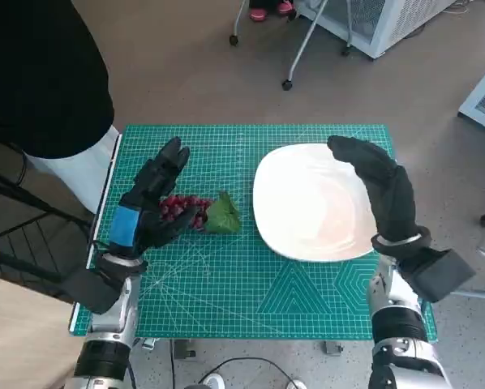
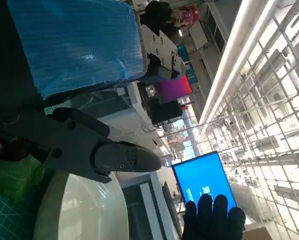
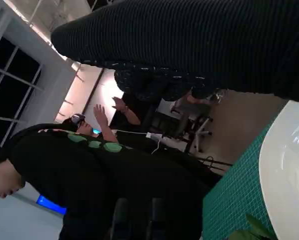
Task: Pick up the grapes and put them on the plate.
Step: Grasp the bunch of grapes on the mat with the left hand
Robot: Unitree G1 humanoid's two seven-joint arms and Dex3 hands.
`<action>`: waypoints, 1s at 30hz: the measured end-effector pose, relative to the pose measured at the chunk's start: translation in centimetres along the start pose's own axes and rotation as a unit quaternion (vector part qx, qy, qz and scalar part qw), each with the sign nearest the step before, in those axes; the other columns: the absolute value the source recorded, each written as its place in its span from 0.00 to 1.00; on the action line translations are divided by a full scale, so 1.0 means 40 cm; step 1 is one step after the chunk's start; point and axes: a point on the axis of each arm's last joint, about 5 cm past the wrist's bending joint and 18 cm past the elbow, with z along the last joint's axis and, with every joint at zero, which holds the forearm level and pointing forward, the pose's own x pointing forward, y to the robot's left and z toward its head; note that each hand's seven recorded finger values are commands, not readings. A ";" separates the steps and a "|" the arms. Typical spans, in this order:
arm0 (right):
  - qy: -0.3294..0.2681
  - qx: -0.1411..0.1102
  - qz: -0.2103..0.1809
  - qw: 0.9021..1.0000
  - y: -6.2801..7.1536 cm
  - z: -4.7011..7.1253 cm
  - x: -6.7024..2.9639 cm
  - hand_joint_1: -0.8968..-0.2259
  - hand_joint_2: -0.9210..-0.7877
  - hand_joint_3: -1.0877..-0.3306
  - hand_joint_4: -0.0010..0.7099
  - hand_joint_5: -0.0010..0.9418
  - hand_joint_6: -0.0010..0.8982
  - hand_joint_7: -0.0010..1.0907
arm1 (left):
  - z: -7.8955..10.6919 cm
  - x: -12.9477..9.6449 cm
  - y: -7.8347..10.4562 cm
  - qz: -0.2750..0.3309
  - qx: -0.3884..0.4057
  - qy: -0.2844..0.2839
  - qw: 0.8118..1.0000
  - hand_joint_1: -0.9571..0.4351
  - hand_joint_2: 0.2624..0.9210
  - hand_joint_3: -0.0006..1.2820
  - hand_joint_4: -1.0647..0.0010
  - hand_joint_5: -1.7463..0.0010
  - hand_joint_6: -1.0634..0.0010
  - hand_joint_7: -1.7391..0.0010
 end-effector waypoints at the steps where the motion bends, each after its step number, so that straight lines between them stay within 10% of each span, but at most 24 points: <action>1: 0.000 0.000 0.000 1.000 0.000 0.000 0.000 0.62 0.00 0.70 0.33 0.00 0.23 0.00 | 0.000 0.000 0.000 0.000 0.000 0.000 1.000 0.44 1.00 0.15 0.67 1.00 0.68 0.95; 18: 0.000 0.000 0.000 1.000 0.000 0.000 0.000 0.62 0.00 0.70 0.33 0.00 0.23 0.00 | 0.003 0.002 0.001 -0.004 0.014 0.002 1.000 0.43 1.00 0.15 0.68 1.00 0.68 0.95; 30: -0.002 0.002 -0.002 1.000 -0.001 0.000 -0.001 0.62 0.00 0.70 0.33 0.00 0.23 0.00 | 0.045 0.020 0.048 -0.048 0.273 0.080 0.957 0.39 0.99 0.03 0.76 1.00 0.72 0.98</action>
